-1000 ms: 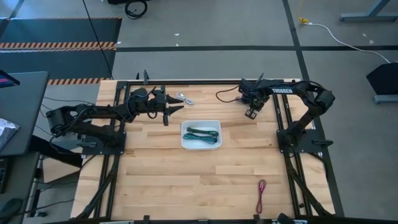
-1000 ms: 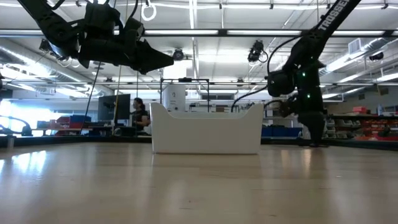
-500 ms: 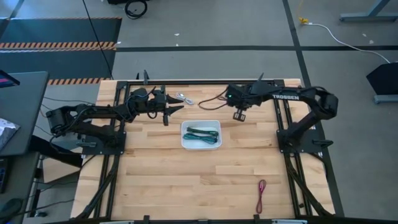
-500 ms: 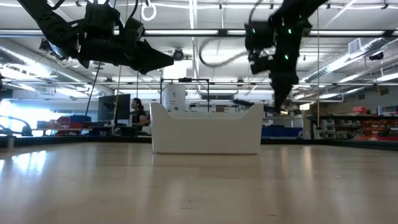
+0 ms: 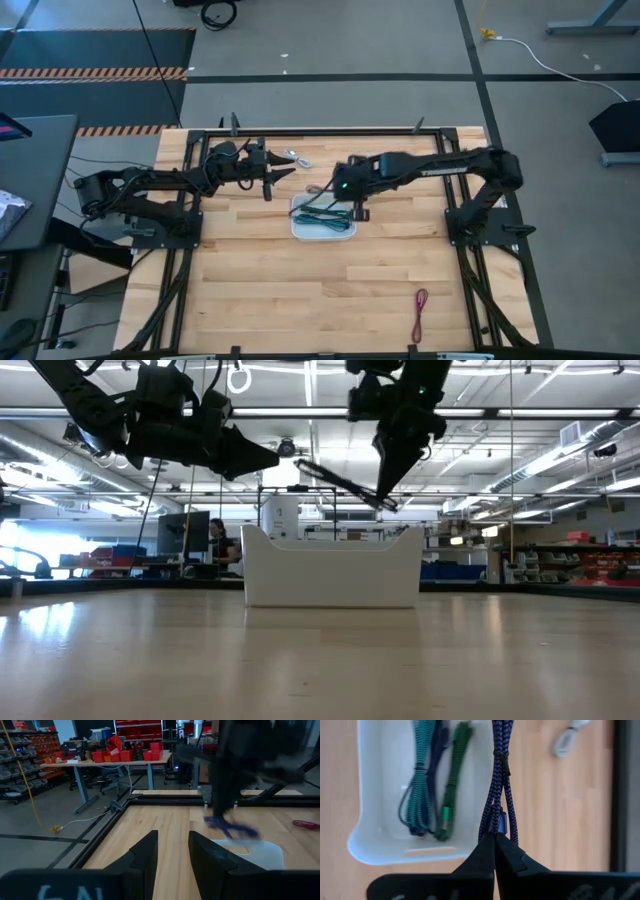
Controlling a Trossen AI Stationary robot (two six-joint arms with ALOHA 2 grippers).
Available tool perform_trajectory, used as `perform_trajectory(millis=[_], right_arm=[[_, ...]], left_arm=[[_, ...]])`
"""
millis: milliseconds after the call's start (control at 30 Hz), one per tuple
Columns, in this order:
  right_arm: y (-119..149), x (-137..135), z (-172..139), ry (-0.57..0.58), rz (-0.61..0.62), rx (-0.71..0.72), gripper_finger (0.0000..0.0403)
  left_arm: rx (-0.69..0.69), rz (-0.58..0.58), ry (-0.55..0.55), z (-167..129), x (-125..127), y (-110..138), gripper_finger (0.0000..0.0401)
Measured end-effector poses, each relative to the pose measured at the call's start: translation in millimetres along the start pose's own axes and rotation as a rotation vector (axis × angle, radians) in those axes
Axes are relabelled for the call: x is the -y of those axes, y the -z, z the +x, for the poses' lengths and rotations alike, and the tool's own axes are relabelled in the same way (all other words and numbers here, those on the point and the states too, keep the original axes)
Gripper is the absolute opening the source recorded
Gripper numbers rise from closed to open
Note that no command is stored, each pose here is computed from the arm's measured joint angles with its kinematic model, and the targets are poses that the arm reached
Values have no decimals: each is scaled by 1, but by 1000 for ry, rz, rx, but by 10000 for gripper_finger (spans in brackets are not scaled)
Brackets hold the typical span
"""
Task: Pick and place USB-C Cables
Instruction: Put the purple charger cable into the white bin, then put the white charger cable into the white bin
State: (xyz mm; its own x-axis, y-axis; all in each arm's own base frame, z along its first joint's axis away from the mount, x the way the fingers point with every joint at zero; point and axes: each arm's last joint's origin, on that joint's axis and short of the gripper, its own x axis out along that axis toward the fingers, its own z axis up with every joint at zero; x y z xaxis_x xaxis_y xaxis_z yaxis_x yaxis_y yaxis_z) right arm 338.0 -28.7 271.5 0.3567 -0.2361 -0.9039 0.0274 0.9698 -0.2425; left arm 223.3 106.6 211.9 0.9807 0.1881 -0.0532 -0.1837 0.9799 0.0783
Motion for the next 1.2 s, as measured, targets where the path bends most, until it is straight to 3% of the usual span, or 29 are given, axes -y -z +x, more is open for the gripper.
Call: perform_trajectory(millis=[267,633,1200], right_arm=[[-22,-20,30,-87,-45,-64,0],[-22,-24,49,-168,-30,-137,10],[-24,-23,44,-175,2,-106,134]], left_arm=[[-10,-4,1,0,0,1,116],[-23,-6,-6,0,0,2,116],[-40,-16,-22,0,0,4,116]])
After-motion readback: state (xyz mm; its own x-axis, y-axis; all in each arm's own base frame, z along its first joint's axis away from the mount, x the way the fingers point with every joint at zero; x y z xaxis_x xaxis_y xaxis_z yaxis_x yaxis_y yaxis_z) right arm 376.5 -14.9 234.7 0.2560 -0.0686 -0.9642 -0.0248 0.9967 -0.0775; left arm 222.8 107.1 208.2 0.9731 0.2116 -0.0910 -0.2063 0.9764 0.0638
